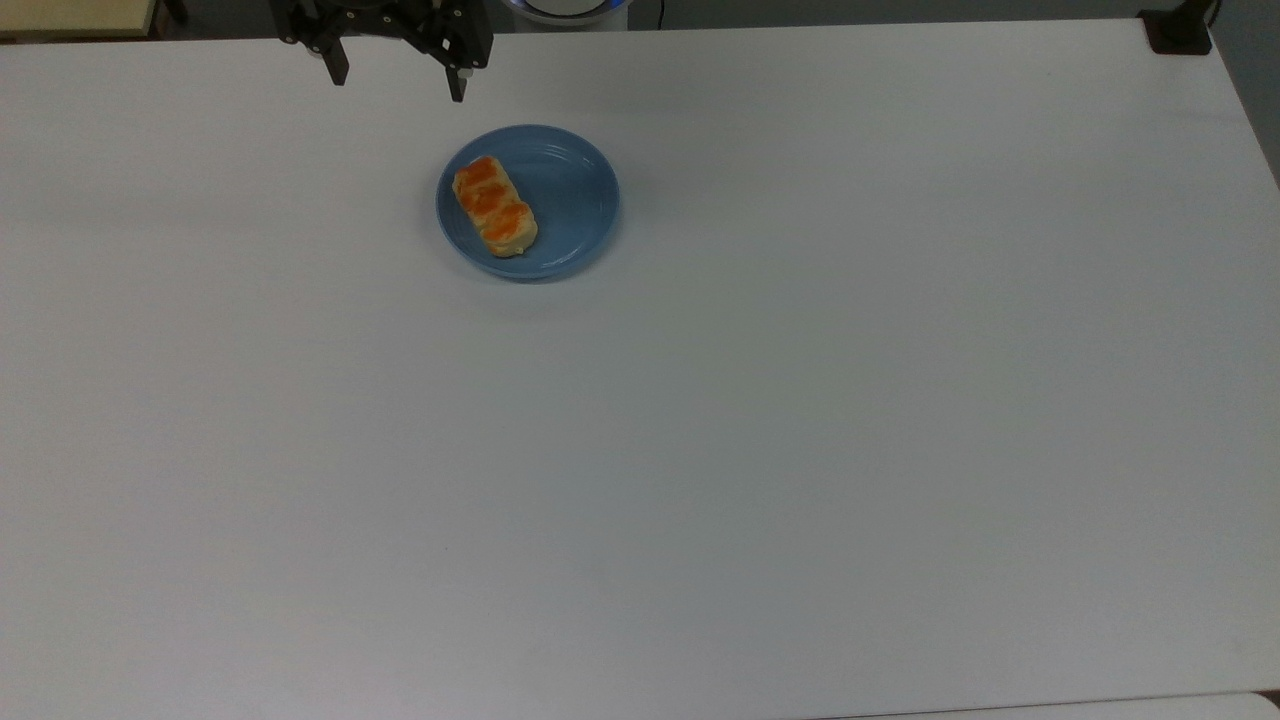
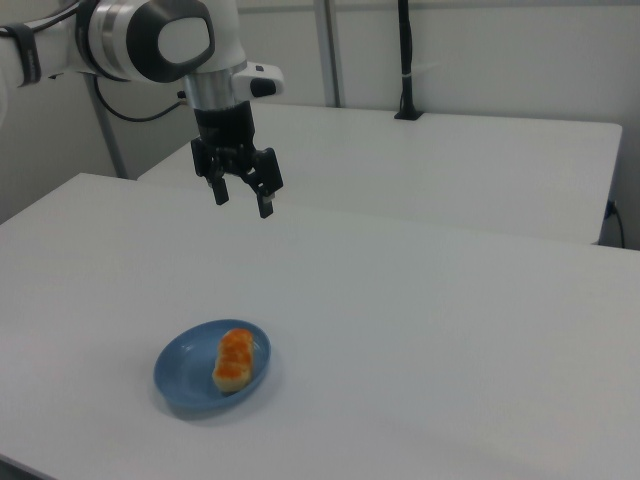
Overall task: Put the bread on the table
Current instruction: 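Lower the open gripper onto the bread on the blue plate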
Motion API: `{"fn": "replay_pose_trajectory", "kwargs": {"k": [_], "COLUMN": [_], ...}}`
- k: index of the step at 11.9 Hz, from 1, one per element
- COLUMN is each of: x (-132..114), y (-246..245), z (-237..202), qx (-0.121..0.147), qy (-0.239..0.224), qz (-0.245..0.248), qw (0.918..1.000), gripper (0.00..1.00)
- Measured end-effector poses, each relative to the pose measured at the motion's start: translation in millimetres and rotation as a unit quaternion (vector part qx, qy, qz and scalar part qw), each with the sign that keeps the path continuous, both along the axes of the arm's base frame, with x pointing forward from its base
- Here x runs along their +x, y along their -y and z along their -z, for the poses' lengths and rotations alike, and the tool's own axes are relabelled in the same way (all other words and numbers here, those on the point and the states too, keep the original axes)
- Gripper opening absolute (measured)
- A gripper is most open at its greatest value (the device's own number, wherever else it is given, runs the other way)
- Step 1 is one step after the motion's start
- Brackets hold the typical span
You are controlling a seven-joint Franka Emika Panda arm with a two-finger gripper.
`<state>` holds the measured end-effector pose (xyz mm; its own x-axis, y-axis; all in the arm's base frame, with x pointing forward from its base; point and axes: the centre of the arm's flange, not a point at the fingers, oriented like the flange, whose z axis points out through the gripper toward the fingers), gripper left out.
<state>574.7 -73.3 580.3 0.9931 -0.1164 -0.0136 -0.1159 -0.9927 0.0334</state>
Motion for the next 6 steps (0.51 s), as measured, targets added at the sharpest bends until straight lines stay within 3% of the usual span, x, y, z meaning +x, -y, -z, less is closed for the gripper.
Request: {"fn": "replay_pose_trajectory", "kwargs": {"k": [1,3,6], "x": [0,-9,-19], "y": [2,-17,-33], "z": [0,32,95], "qx": [0.000,0.006,-0.019], "qy": [0.000,-0.028,-0.035], "qz": [0.001,-0.056,-0.088], "qw": [1.0000,0.9980,0.9953], "gripper": [1.00,1.00,1.00]}}
